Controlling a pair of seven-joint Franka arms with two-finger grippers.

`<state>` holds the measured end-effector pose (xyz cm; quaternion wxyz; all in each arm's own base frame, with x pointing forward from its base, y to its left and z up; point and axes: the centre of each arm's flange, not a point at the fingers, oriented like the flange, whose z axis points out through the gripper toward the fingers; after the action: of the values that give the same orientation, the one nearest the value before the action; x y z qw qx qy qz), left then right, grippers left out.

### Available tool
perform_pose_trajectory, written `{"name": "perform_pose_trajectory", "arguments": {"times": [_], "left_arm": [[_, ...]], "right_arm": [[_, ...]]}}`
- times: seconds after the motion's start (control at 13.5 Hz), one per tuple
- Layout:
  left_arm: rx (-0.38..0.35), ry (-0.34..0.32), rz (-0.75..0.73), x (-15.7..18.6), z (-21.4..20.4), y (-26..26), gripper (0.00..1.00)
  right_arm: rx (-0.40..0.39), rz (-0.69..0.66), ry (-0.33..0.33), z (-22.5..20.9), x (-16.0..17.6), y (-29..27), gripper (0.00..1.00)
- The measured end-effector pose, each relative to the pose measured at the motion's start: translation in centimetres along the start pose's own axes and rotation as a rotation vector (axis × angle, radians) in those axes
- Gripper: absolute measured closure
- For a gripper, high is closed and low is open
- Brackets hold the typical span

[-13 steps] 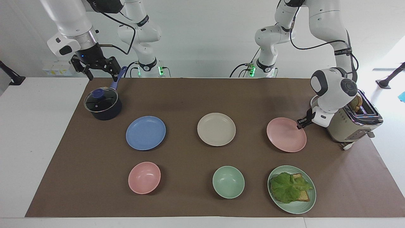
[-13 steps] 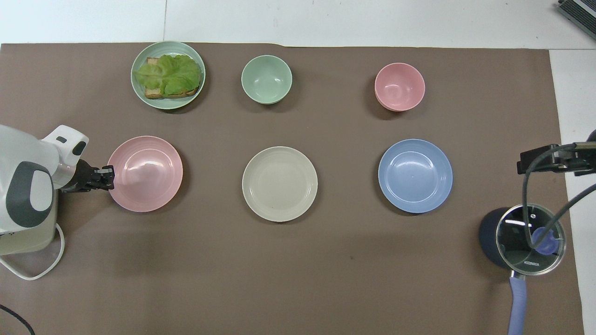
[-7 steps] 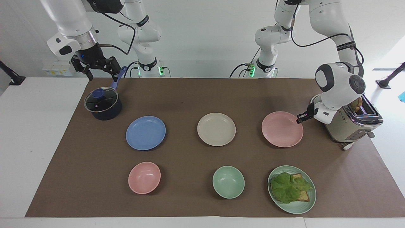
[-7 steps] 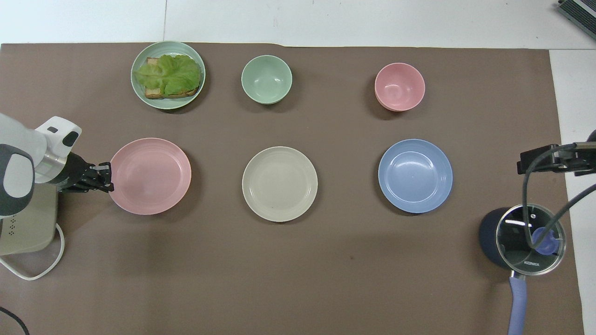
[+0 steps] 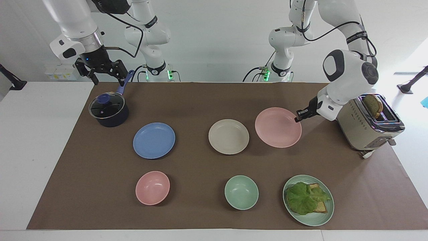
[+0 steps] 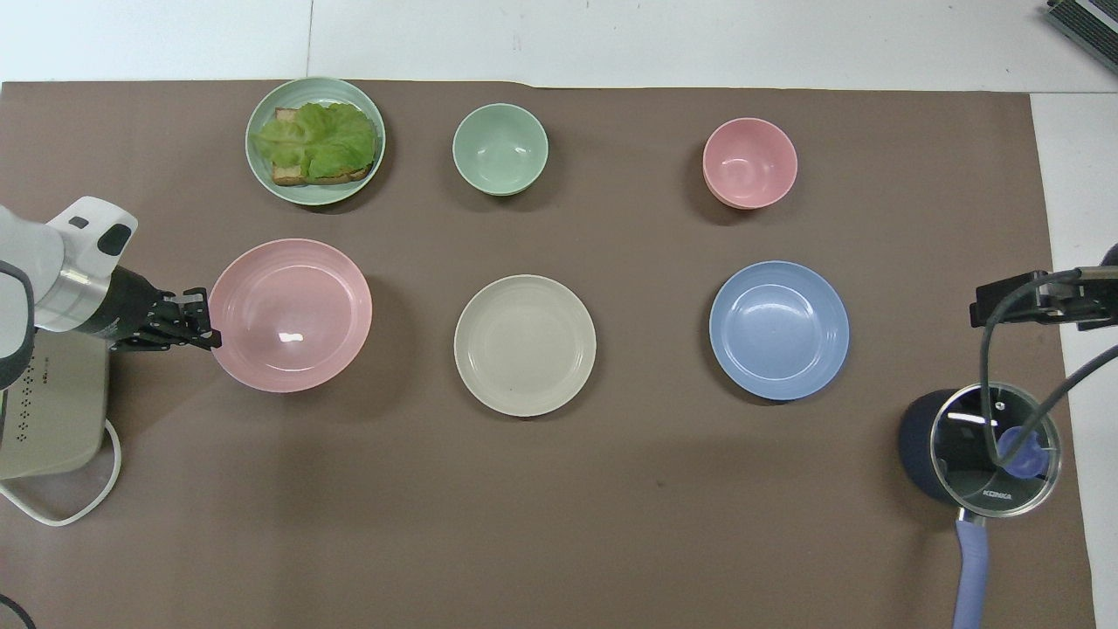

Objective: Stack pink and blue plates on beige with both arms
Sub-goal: 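Carry the pink plate onto the beige plate and release it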

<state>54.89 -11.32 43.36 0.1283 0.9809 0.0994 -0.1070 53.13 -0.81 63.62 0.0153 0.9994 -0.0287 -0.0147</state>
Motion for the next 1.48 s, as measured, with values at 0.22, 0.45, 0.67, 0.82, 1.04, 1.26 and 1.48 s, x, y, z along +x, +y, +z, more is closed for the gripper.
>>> {"name": "perform_pose_trajectory", "arguments": {"times": [0.22, 0.45, 0.67, 0.82, 1.04, 1.26, 1.48], "left_arm": [[-0.013, 0.036, 0.038, -1.9, 2.1, 5.7, 0.96], [-0.014, 0.079, 0.029, -3.7, 6.6, 9.7, 0.96], [-0.008, 0.102, 0.029, -4.2, 11.8, 10.8, 0.96], [-0.007, 0.103, 0.024, -3.9, 12.4, 10.6, 0.96], [-0.009, 0.108, 0.023, -3.8, 12.2, 10.5, 0.75], [-0.014, 0.116, 0.025, -3.7, 11.9, 10.6, 0.42], [-0.016, 0.120, 0.026, -3.7, 11.8, 10.8, 0.05]], "right_arm": [[0.000, 0.000, 0.000, 0.0, 0.0, 0.0, 0.00], [0.000, 0.000, 0.000, 0.0, 0.0, 0.0, 0.00], [0.000, 0.000, 0.000, 0.0, 0.0, 0.0, 0.00], [0.000, 0.000, 0.000, 0.0, 0.0, 0.0, 0.00], [0.000, 0.000, 0.000, 0.0, 0.0, 0.0, 0.00], [0.000, 0.000, 0.000, 0.0, 0.0, 0.0, 0.00], [0.000, 0.000, 0.000, 0.0, 0.0, 0.0, 0.00]]}}
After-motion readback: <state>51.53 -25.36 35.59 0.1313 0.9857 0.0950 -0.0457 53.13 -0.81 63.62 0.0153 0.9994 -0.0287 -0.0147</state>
